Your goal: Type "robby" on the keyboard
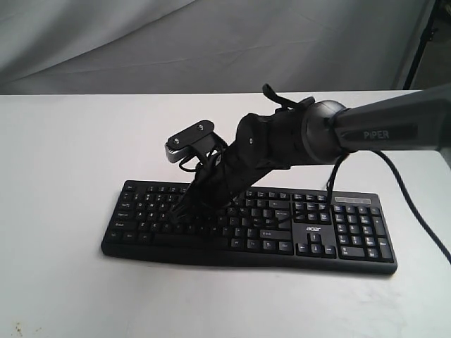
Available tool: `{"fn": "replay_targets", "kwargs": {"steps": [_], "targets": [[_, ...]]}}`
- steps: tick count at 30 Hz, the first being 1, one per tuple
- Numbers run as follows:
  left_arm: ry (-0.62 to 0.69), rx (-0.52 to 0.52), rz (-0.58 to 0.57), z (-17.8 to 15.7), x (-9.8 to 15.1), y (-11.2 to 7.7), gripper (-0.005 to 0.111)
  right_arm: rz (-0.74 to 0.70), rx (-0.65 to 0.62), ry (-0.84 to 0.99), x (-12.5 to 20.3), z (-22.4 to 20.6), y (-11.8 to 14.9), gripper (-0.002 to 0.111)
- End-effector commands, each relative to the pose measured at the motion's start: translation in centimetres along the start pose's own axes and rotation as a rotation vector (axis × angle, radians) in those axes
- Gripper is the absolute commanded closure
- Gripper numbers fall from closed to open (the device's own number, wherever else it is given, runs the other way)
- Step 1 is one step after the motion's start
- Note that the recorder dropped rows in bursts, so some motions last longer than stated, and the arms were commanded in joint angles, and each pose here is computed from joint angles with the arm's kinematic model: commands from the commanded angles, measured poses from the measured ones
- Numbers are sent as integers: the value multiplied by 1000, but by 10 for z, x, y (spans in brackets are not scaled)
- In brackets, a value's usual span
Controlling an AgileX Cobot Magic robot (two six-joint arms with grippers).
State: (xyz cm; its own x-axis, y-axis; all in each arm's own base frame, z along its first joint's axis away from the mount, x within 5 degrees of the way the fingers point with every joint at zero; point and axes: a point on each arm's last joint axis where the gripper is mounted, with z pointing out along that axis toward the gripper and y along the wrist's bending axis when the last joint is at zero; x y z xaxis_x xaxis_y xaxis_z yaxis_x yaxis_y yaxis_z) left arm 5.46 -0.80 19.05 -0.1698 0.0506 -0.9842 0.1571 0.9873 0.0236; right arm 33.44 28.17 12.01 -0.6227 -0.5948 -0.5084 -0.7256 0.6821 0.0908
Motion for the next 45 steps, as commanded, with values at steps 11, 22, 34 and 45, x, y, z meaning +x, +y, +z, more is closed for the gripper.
{"fn": "replay_targets", "kwargs": {"steps": [11,22,34,45], "targets": [[-7,5,3,0,1,0,107,-54,40,-233,-5,-153,22,108],[-7,5,3,0,1,0,107,10,46,-343,104,-227,43,108],[-7,5,3,0,1,0,107,-3,59,-372,131,-243,45,108],[-7,5,3,0,1,0,107,143,435,-720,206,-297,13,108]]}}
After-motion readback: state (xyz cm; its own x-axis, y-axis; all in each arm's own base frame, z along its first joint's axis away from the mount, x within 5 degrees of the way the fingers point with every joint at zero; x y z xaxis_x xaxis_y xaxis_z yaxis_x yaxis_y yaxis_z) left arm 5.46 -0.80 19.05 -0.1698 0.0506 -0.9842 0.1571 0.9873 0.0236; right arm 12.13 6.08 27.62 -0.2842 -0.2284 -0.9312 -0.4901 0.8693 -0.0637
